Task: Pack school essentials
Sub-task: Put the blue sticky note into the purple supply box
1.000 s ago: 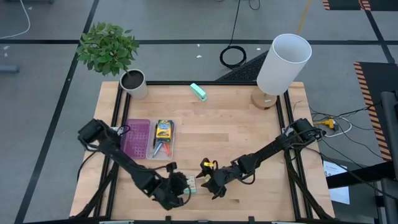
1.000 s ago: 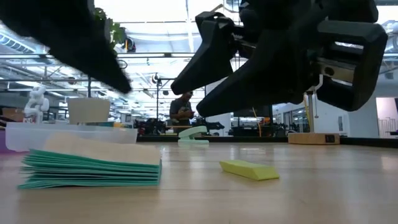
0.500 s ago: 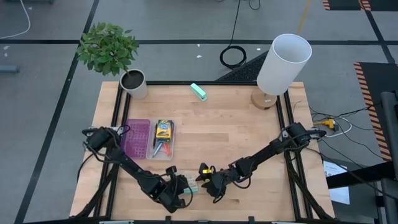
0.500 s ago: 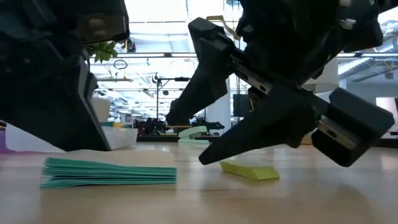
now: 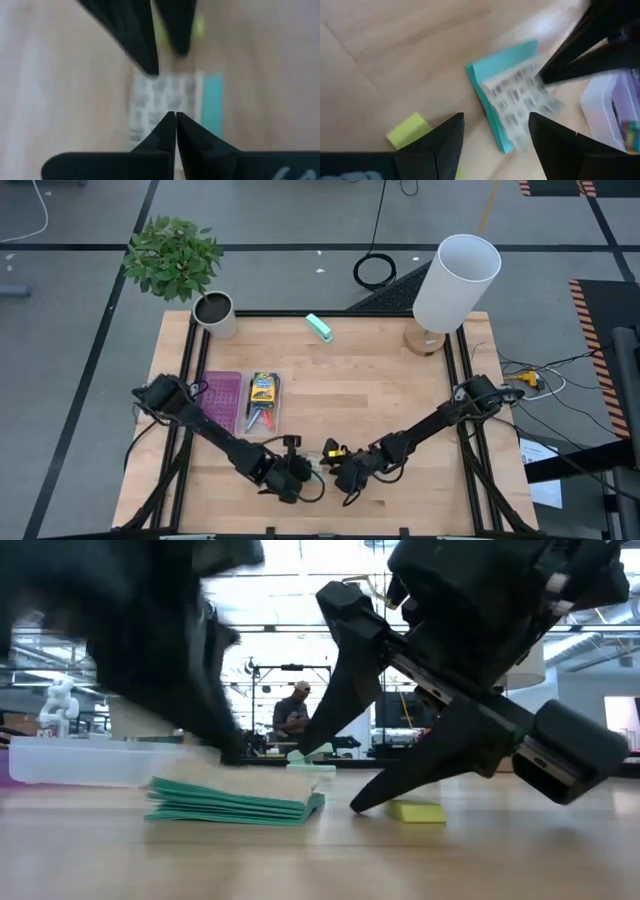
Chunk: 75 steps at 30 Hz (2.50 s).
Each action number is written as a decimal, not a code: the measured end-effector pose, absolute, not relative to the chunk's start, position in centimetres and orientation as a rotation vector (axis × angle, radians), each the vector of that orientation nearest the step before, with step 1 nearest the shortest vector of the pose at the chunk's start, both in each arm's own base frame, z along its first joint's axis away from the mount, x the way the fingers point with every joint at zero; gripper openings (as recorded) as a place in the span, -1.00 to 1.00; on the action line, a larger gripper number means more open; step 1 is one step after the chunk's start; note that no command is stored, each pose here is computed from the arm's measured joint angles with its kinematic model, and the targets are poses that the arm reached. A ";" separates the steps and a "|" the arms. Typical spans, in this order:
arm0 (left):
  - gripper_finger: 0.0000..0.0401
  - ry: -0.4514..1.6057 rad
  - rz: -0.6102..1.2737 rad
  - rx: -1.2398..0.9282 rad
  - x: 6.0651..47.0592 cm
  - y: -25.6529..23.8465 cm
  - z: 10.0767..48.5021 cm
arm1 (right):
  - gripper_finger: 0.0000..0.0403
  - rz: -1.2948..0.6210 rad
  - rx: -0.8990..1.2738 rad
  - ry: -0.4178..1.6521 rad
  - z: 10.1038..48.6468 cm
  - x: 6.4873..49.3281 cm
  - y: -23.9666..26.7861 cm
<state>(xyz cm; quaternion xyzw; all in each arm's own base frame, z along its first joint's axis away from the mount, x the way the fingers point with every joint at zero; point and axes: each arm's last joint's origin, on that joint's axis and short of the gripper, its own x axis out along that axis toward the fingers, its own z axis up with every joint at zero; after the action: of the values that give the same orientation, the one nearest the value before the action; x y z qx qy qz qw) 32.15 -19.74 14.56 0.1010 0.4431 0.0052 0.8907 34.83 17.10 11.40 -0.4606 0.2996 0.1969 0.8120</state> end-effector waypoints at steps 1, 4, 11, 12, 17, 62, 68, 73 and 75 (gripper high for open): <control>-0.91 0.897 0.011 0.187 32.1 -19.6 15.5 | 0.08 0.416 -0.987 0.647 11.5 34.8 17.0; -0.91 0.847 0.027 0.106 31.7 -19.5 17.8 | 0.08 0.405 -0.983 0.633 12.1 34.8 16.9; -0.91 0.829 0.128 -0.039 31.3 -19.7 18.0 | 0.08 0.396 -0.999 0.659 11.9 35.2 15.8; -0.91 0.843 0.143 -0.049 31.5 -19.6 17.4 | 0.08 0.397 -1.003 0.662 11.8 35.3 15.7; -0.91 0.929 0.219 -0.076 32.0 -18.9 14.8 | 0.08 0.489 -1.004 0.628 11.7 35.4 15.6; -0.91 1.029 0.200 -0.002 33.3 -17.6 11.4 | -0.42 0.519 -1.083 0.610 10.8 35.7 15.7; -0.91 1.030 0.201 -0.001 33.3 -17.6 11.4 | -0.51 0.515 -1.104 0.605 10.9 35.6 15.8; -0.91 1.030 0.201 -0.002 33.3 -17.6 11.4 | -0.54 0.517 -1.122 0.601 11.0 35.6 15.8; -0.91 1.029 0.201 0.000 33.3 -17.6 11.4 | -0.54 0.517 -1.122 0.601 11.0 35.6 15.8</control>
<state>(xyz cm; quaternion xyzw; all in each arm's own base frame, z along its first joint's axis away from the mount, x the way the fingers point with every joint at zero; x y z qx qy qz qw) 33.31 -17.61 11.36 0.0000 0.4914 0.0958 0.8657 35.59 15.84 10.97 -0.5180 0.2773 0.2385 0.7733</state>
